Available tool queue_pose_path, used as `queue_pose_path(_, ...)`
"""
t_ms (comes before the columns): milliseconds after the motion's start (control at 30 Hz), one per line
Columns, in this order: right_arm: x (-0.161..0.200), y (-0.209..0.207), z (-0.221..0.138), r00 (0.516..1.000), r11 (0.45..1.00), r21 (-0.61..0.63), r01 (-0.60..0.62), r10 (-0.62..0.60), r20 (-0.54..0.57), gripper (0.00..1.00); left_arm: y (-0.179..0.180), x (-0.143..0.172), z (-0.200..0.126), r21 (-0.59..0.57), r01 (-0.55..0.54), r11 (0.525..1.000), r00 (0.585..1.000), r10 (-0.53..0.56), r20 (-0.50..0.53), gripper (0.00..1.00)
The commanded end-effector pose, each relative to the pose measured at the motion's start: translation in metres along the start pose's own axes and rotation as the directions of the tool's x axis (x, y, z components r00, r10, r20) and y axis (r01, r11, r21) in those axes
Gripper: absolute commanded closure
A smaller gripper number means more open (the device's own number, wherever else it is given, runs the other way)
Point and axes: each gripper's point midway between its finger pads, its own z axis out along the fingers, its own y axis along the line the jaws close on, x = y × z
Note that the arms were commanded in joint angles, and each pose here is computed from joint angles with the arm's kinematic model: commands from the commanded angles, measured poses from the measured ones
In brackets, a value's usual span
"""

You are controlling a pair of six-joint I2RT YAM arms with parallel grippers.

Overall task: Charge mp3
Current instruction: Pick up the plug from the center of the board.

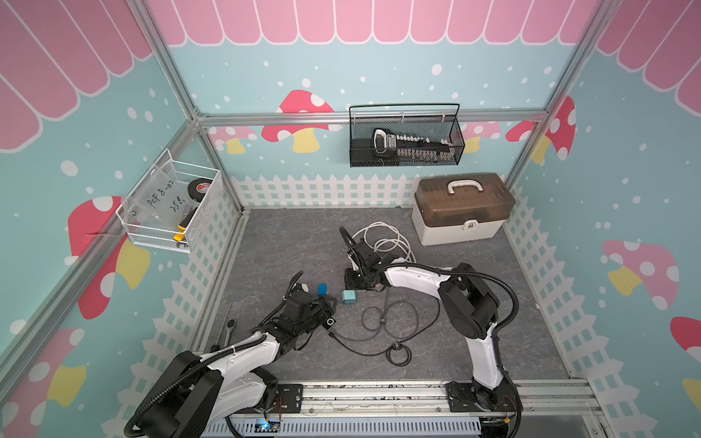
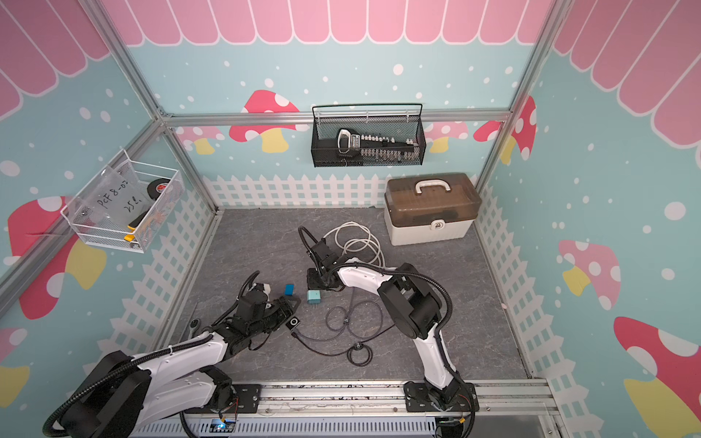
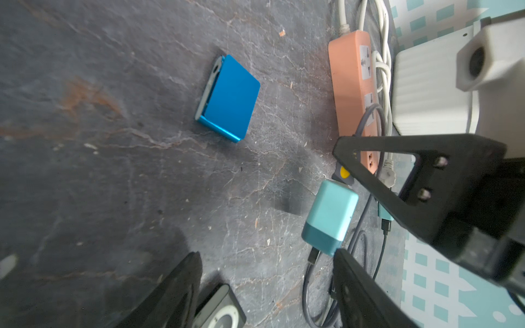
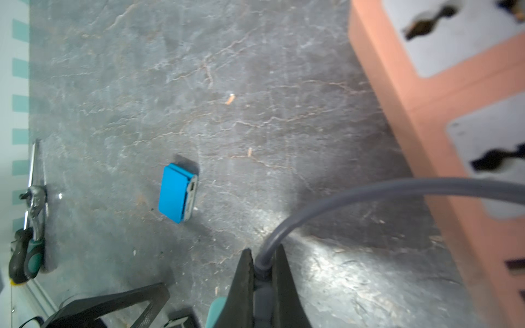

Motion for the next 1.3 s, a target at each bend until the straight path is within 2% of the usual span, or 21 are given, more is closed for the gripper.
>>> queue_pose_path(0, -0.006, 0.023, -0.022, 1.0, 0.998, -0.057, 0.022, -0.021, 0.015, 1.0, -0.017, -0.005, -0.003, 0.082, 0.007, 0.997, 1.0, -0.008, 0.016, 0.27)
queue_pose_path(133, -0.006, 0.044, -0.036, 0.999, 0.989, -0.138, 0.054, -0.053, 0.014, 1.0, -0.041, -0.006, -0.011, 0.214, 0.011, 0.977, 1.0, -0.016, 0.022, 0.27)
queue_pose_path(267, -0.006, 0.057, -0.05, 0.997, 0.978, -0.194, 0.079, -0.076, 0.024, 1.0, -0.055, -0.008, -0.021, 0.27, -0.012, 0.963, 1.0, 0.005, 0.028, 0.3)
queue_pose_path(433, -0.006, 0.066, -0.06, 0.993, 0.966, -0.23, 0.115, -0.111, 0.031, 1.0, -0.057, -0.004, -0.027, 0.28, -0.031, 0.96, 0.999, 0.027, 0.018, 0.34)
queue_pose_path(500, -0.005, 0.068, -0.06, 0.992, 0.963, -0.24, 0.123, -0.121, 0.026, 1.0, -0.06, -0.003, -0.029, 0.295, -0.035, 0.955, 0.999, 0.033, 0.013, 0.41)
queue_pose_path(567, -0.002, 0.072, -0.059, 0.991, 0.957, -0.261, 0.13, -0.131, 0.012, 1.0, -0.062, -0.002, -0.03, 0.307, -0.039, 0.951, 0.999, 0.038, 0.007, 0.43)
queue_pose_path(900, 0.001, 0.072, -0.055, 0.987, 0.958, -0.24, 0.155, -0.161, -0.007, 1.0, -0.066, 0.008, -0.025, 0.32, -0.046, 0.946, 0.996, 0.067, -0.055, 0.49)
queue_pose_path(967, 0.002, 0.072, -0.055, 0.986, 0.959, -0.235, 0.16, -0.167, -0.011, 1.0, -0.065, 0.01, -0.022, 0.319, -0.042, 0.947, 0.996, 0.066, -0.067, 0.57)
queue_pose_path(1267, 0.008, 0.072, -0.051, 0.982, 0.96, -0.217, 0.179, -0.189, -0.025, 1.0, -0.065, 0.009, -0.019, 0.312, -0.038, 0.949, 0.996, 0.062, -0.067, 0.62)
